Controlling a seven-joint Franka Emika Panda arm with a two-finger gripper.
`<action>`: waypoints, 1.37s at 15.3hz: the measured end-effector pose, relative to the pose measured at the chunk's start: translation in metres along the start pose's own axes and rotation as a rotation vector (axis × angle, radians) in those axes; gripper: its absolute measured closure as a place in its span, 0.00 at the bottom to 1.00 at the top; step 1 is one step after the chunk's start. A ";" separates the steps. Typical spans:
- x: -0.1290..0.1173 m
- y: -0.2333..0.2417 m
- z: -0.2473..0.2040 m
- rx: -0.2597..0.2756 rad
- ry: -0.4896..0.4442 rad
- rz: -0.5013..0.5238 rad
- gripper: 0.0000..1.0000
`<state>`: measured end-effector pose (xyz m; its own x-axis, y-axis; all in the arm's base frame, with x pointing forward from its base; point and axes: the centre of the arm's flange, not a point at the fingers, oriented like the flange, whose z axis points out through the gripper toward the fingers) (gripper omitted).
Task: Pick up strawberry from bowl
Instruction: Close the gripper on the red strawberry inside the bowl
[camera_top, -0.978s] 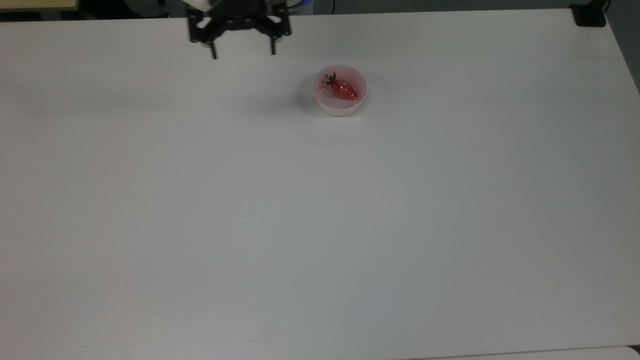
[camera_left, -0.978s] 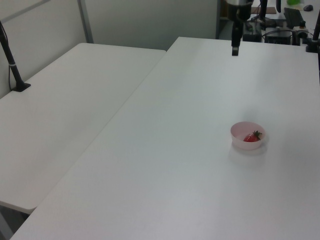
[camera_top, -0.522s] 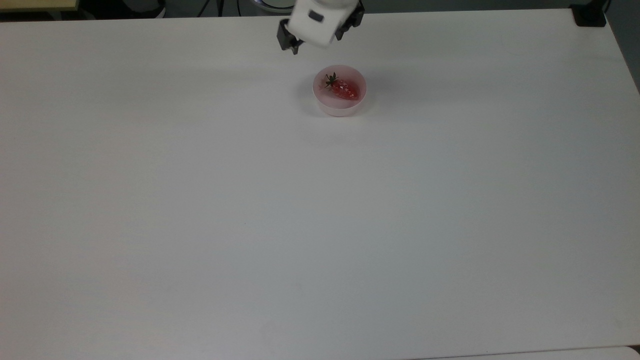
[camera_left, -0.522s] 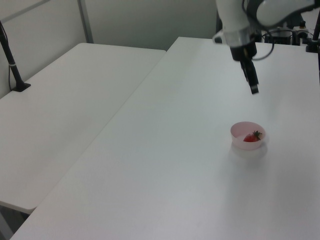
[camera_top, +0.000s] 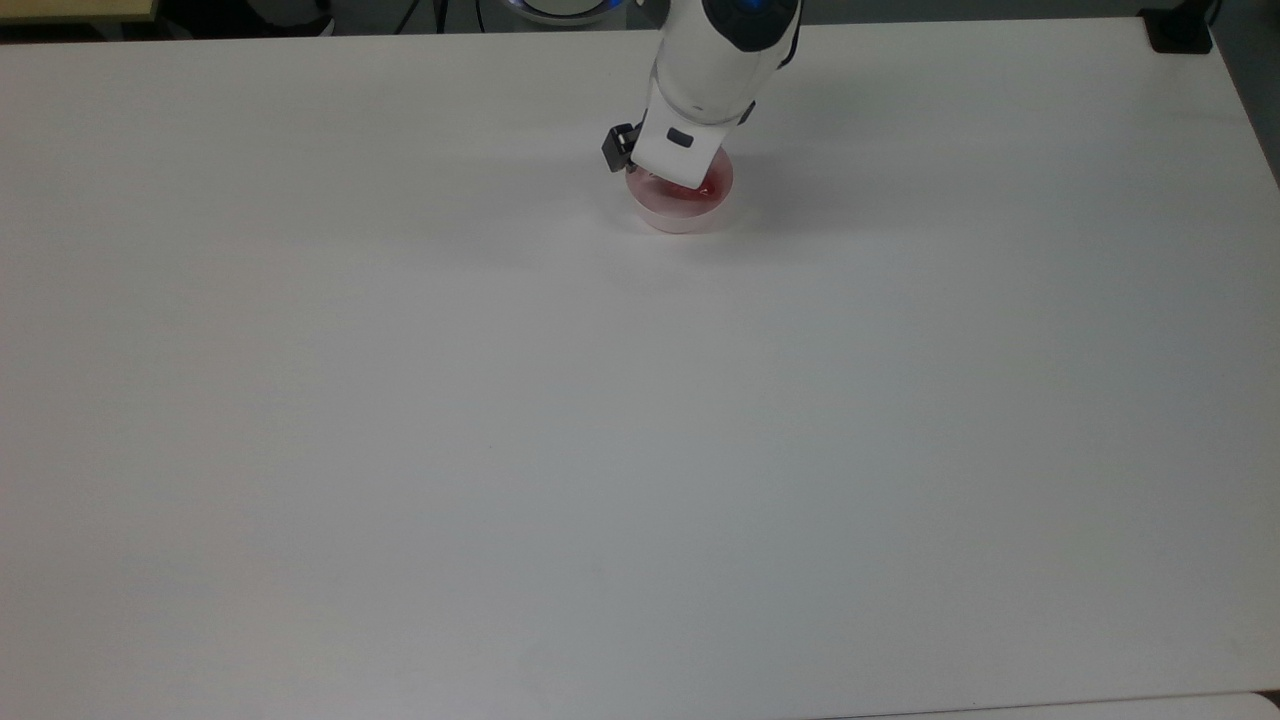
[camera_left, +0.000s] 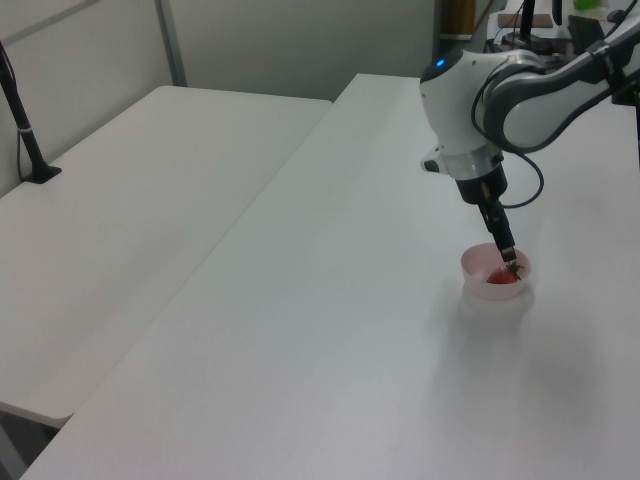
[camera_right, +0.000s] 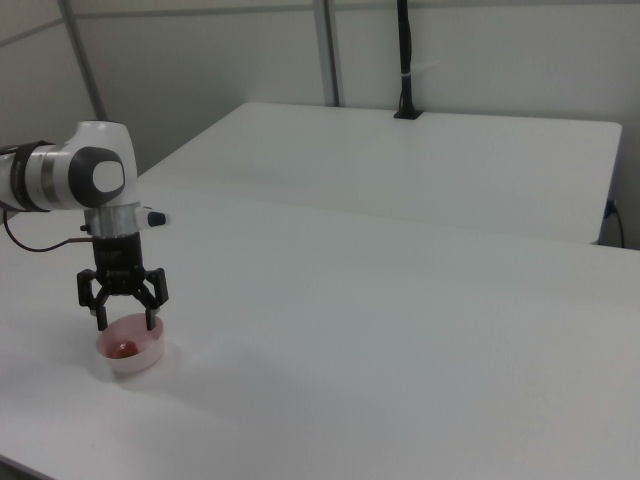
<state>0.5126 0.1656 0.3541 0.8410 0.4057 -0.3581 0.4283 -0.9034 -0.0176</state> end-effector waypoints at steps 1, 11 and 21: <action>0.003 -0.005 0.003 -0.005 0.004 0.011 0.08; 0.017 -0.018 0.039 -0.013 -0.045 0.024 0.19; 0.026 -0.015 0.053 -0.020 -0.051 -0.003 0.50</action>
<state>0.5105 0.1820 0.2953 0.8220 0.4000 -0.4054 0.4376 -0.8992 0.0002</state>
